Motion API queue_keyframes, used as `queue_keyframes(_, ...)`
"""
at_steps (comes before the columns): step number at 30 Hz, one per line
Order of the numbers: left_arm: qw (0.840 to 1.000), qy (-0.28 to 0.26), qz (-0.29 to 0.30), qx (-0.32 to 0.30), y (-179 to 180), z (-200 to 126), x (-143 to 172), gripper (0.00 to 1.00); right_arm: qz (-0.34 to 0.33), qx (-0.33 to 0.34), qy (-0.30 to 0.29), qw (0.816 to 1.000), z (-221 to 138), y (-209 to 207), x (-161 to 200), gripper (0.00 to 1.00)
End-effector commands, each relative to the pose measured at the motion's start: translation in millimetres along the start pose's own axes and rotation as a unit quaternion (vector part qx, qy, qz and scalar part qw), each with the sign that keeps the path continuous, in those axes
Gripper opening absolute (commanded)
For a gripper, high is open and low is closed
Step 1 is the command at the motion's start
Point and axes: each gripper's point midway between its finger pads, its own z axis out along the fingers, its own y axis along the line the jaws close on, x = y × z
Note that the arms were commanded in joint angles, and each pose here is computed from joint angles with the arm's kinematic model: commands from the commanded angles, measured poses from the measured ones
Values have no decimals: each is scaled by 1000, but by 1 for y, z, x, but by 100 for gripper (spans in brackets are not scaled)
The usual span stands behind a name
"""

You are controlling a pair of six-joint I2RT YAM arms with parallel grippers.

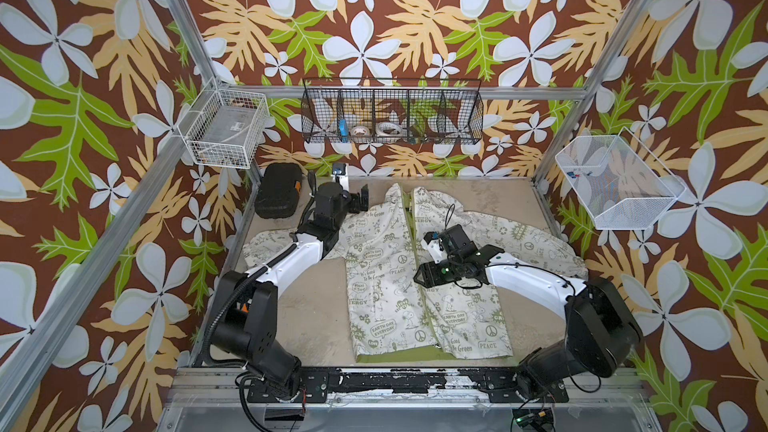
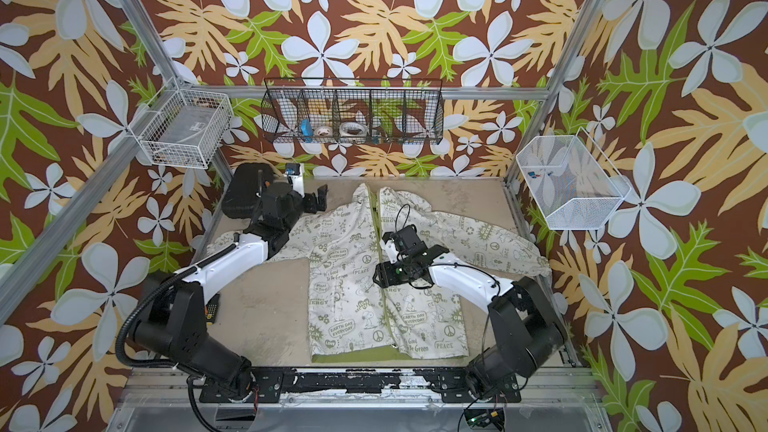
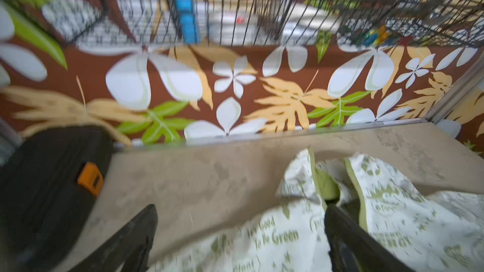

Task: Unzip the jacket
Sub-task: Smooth out the jacket at the center of the board.

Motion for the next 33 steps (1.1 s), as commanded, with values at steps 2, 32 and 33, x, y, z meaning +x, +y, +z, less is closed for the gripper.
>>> queue_keyframes(2,992,36,-120,-23,15,-30,37,93,-24,15,-5,1000,15,-6,-22,61)
queue_keyframes(32,967,231,-108,3,-5,-98,164,88,6,-7,91,996,56,-2,26,36)
queue_keyframes(33,967,231,-108,4,-5,-99,164,88,3,-8,92,996,56,1,27,36)
